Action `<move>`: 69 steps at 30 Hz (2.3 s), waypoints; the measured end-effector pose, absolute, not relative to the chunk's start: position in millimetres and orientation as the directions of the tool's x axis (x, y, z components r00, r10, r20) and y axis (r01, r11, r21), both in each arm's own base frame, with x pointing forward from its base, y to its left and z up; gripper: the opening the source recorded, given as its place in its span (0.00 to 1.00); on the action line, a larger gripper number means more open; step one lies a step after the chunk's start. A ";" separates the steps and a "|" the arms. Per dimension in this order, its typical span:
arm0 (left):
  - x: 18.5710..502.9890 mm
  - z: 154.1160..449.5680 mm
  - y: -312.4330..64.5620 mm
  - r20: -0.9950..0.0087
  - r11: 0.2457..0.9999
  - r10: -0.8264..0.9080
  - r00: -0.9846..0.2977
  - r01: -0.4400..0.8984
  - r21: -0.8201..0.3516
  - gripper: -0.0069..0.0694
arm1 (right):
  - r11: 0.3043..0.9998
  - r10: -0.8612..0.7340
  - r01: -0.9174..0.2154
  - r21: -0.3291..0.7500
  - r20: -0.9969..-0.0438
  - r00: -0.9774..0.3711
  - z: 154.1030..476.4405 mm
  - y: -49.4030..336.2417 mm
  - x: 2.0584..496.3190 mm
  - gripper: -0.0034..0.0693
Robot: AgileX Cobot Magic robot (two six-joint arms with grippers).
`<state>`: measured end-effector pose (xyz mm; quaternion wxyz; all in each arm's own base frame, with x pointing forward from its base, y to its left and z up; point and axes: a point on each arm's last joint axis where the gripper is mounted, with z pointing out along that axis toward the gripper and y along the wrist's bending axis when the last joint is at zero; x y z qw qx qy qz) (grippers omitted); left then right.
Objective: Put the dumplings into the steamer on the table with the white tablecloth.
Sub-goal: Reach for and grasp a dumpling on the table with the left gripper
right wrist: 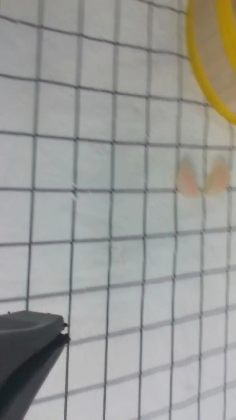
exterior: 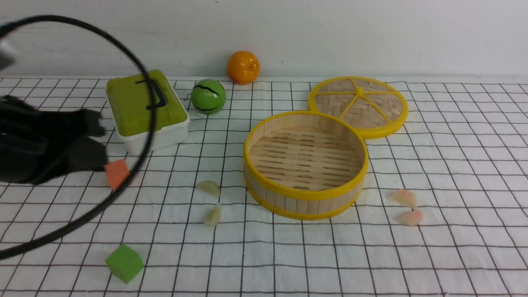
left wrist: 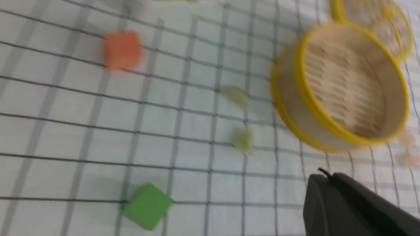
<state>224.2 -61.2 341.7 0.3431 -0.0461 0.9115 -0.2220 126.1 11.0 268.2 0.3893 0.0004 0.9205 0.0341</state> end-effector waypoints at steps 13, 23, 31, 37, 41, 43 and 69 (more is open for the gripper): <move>341.7 247.3 -155.9 -0.364 0.933 0.182 -0.913 0.278 -0.230 0.21 | 0.941 -0.219 -0.335 0.045 -0.673 -0.706 248.5 42.5 142.7 0.05; 395.3 187.9 -171.2 -0.293 0.968 0.193 -0.937 0.231 -0.100 0.53 | 0.944 -0.157 -0.312 0.107 -0.687 -0.710 247.9 45.5 143.0 0.05; 396.7 172.3 -170.5 -0.237 0.972 0.200 -0.951 0.224 -0.077 0.34 | 0.946 -0.142 -0.306 0.107 -0.710 -0.690 249.8 45.5 145.2 0.06; 392.6 178.0 -168.5 -0.205 0.973 0.203 -0.957 0.221 -0.068 0.31 | 0.947 -0.138 -0.303 0.105 -0.721 -0.680 250.8 45.4 146.3 0.07; 390.3 214.3 -166.6 -0.226 0.969 0.224 -0.948 0.242 -0.057 0.23 | 0.947 -0.137 -0.303 0.104 -0.722 -0.678 250.9 45.3 146.5 0.08; 391.0 248.8 -167.4 -0.306 0.967 0.209 -0.929 0.243 -0.077 0.09 | 0.947 -0.137 -0.303 0.103 -0.725 -0.675 251.2 45.3 146.8 0.08; 424.0 258.8 -134.9 -0.358 0.980 -0.149 -0.922 -0.090 -0.176 0.14 | 0.948 -0.125 -0.299 0.111 -0.732 -0.669 251.8 45.7 147.4 0.12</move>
